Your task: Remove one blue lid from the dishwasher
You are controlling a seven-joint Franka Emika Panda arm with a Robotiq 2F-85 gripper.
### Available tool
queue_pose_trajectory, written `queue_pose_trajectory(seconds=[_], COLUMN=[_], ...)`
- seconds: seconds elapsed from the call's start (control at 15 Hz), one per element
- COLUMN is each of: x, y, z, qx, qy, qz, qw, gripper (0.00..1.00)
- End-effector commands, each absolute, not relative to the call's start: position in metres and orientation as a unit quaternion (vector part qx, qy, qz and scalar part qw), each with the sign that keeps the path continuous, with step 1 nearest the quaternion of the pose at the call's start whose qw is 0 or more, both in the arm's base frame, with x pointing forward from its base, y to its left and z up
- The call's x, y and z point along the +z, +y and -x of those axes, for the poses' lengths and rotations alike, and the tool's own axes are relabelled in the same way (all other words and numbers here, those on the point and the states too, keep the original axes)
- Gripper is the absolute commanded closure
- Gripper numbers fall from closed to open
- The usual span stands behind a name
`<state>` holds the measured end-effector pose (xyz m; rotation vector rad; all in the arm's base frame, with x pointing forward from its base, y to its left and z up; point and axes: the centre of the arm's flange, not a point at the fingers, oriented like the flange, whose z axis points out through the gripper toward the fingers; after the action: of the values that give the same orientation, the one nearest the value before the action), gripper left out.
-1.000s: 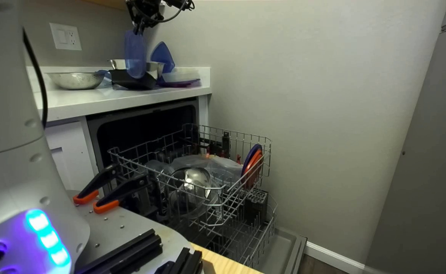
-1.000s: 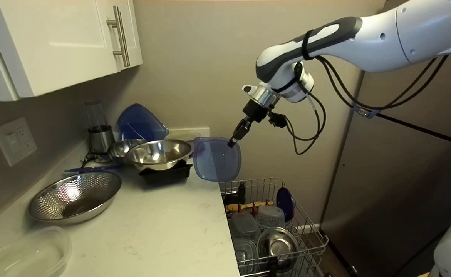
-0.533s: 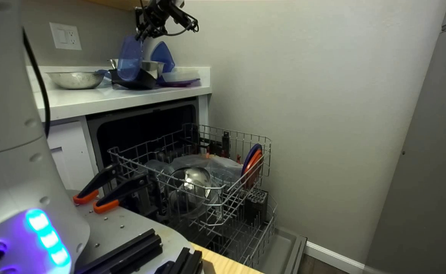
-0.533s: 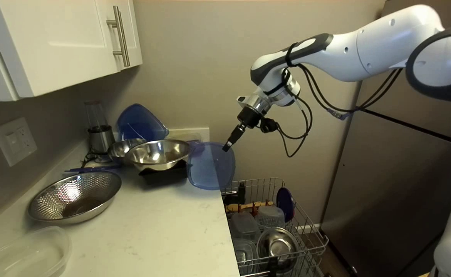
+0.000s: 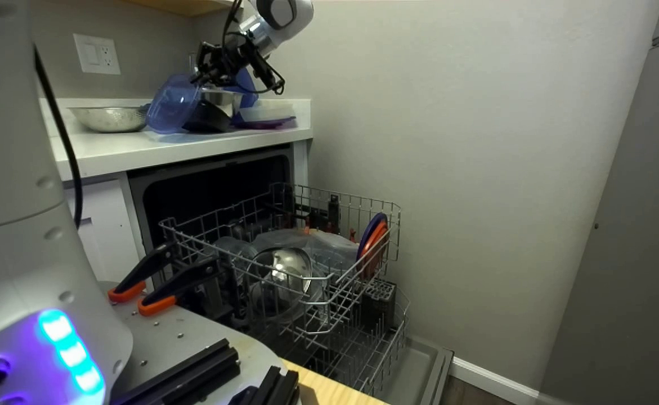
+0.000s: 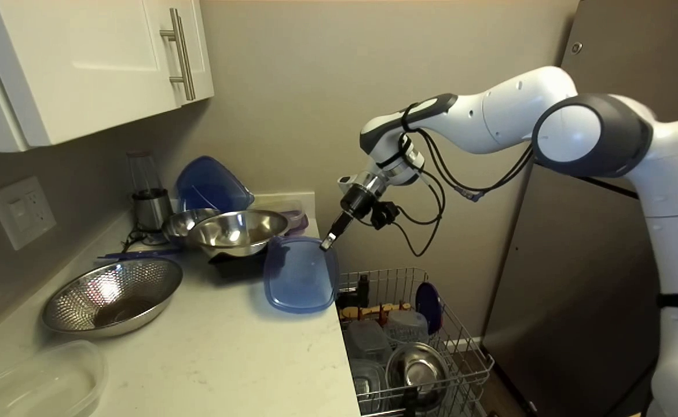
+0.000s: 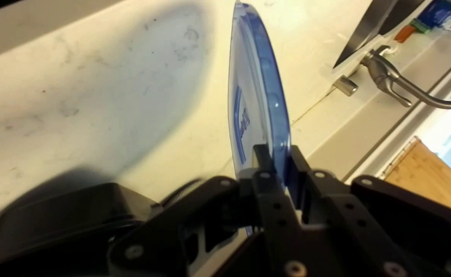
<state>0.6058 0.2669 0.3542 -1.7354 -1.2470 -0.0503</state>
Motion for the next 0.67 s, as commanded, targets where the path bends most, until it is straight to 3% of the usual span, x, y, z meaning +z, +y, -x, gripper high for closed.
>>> queue_pose_trajectory(seconds=[0.0, 0.6], x=[0.33, 0.285], y=[0.284, 0.297], z=[-0.631, -0.639], qx=[0.008, 0.036], qy=[-0.51, -0.506], qz=[0.674, 0.649], qw=[0.534, 0.567], gripper=[0.97, 0.97])
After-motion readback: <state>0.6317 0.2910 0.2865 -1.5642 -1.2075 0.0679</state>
